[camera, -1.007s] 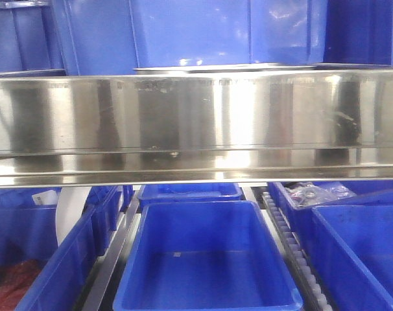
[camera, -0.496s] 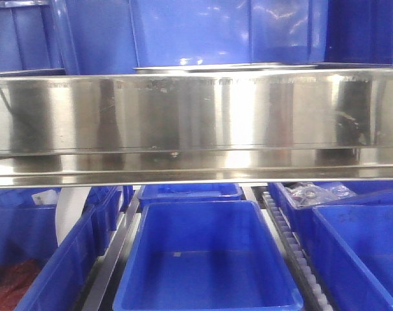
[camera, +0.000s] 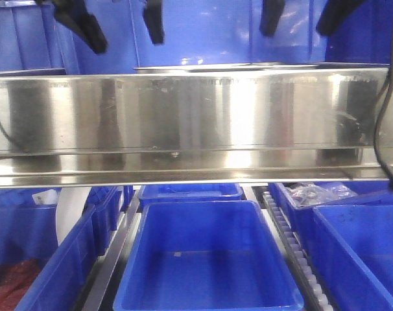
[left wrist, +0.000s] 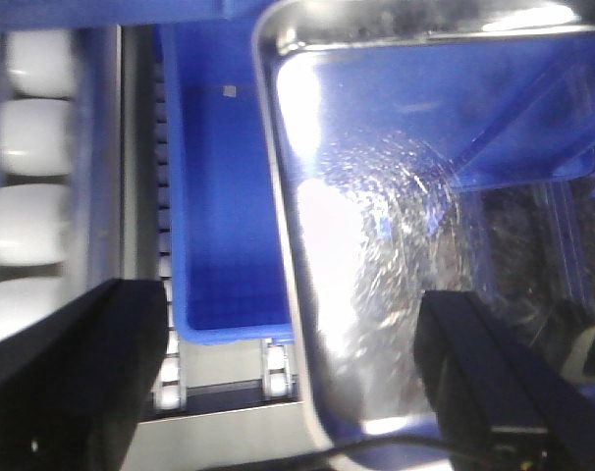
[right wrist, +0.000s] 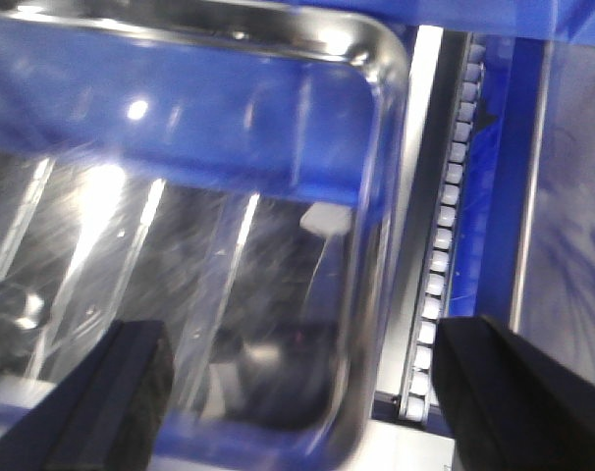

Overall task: Stack silver trays without gaps
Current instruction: 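Grasp the silver tray rims with both grippers and lift it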

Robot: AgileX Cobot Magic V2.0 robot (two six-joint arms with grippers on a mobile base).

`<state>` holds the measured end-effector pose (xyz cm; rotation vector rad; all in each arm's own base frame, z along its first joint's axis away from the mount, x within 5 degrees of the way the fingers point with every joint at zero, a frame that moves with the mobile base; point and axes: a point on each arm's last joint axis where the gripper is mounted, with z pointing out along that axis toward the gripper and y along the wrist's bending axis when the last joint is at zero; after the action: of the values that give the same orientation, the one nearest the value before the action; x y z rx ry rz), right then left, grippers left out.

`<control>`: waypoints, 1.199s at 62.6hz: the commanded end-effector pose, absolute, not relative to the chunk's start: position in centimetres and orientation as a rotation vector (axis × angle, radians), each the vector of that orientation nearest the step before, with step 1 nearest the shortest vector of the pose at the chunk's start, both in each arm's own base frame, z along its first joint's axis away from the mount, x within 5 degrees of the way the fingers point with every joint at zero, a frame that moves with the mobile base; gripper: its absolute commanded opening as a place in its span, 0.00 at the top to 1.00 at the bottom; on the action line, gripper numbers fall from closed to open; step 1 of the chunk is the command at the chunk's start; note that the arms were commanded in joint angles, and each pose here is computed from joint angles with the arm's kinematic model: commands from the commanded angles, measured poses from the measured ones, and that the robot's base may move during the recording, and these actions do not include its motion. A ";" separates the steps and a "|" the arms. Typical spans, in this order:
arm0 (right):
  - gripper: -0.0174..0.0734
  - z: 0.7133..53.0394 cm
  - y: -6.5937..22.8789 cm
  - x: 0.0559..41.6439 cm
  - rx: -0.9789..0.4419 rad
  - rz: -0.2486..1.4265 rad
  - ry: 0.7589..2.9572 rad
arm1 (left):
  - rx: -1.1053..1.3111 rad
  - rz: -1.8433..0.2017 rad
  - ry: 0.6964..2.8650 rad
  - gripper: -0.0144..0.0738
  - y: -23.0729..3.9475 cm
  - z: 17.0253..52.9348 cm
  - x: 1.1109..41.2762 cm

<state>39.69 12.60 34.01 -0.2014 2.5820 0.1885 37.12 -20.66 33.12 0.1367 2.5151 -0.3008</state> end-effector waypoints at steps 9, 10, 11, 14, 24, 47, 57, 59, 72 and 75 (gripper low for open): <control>0.12 36.1 11.8 40.4 -0.170 0.198 2.451 | 0.114 -0.406 2.380 0.36 -21.2 35.4 37.5; 0.12 36.1 11.9 40.5 -0.170 0.199 2.448 | 0.114 -0.404 2.385 0.36 -21.2 35.2 37.6; 0.12 36.0 11.9 40.5 -0.169 0.199 2.447 | 0.114 -0.401 2.390 0.36 -21.2 35.1 37.6; 0.12 35.7 11.9 40.8 -0.169 0.201 2.444 | 0.115 -0.398 2.397 0.36 -21.3 34.8 37.7; 0.12 34.5 12.3 41.5 -0.164 0.217 2.462 | 0.107 -0.389 2.409 0.36 -21.2 34.3 38.1; 0.12 32.6 12.7 42.4 -0.168 0.214 2.497 | 0.108 -0.366 2.449 0.36 -21.4 32.9 38.7; 0.28 32.6 12.7 42.4 -0.169 0.213 2.501 | 0.109 -0.360 2.461 0.45 -21.4 32.7 38.7; 0.35 32.5 12.7 42.4 -0.169 0.212 2.504 | 0.109 -0.359 2.461 0.48 -21.4 32.7 38.7; 0.61 31.7 12.7 42.4 -0.174 0.200 2.558 | 0.111 -0.344 2.487 0.78 -21.6 31.7 39.0; 0.64 31.5 12.7 42.4 -0.175 0.197 2.574 | 0.111 -0.343 2.489 0.85 -21.6 31.6 39.0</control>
<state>42.87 12.74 28.82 -0.1712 2.6419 0.1756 39.33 -21.81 28.67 0.1210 2.5829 -0.2910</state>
